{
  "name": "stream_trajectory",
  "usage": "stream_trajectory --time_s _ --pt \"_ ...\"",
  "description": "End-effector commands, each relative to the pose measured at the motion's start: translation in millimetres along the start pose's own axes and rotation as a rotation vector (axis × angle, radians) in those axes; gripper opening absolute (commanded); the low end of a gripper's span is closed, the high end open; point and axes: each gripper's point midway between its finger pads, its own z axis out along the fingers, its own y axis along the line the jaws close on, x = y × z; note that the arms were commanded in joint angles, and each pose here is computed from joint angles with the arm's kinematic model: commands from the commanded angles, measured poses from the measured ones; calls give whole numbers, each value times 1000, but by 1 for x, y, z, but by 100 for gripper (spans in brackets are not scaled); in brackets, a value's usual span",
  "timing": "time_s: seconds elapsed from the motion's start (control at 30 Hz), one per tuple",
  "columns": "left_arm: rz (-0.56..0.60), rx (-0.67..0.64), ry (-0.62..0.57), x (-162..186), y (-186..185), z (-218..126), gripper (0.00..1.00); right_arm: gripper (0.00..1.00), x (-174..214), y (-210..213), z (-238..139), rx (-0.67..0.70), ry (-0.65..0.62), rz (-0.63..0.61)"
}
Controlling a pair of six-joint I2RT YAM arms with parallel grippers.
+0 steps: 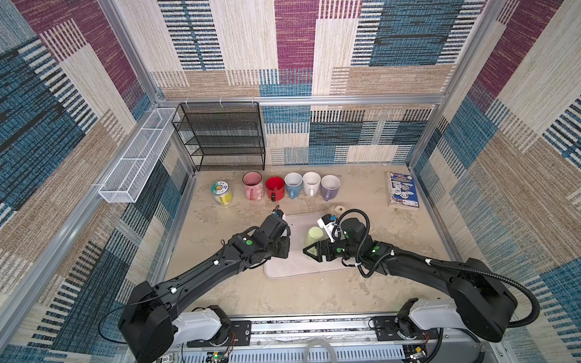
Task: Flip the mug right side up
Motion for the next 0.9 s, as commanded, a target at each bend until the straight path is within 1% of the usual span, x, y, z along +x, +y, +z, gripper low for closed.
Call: stream_trajectory --time_s 0.0,0.13,0.3,0.4,0.5,0.63,0.87 --pt "49 36 34 2 -14 1 43 88 0 2 -7 22 18 -57" --pt "66 44 56 2 -29 7 42 87 -1 -12 -23 84 -8 -14" --pt "87 64 89 4 -52 16 41 85 -19 -37 -59 143 -139 80" --pt "80 76 121 9 -63 24 40 85 -31 -49 -81 179 -225 110" --pt "94 74 149 15 -74 31 40 85 -37 -60 -94 219 -273 132" --pt "101 46 178 21 -80 42 41 84 -40 -73 -104 251 -309 168" --pt "95 -39 207 22 -72 61 39 82 -42 -74 -109 254 -331 154"
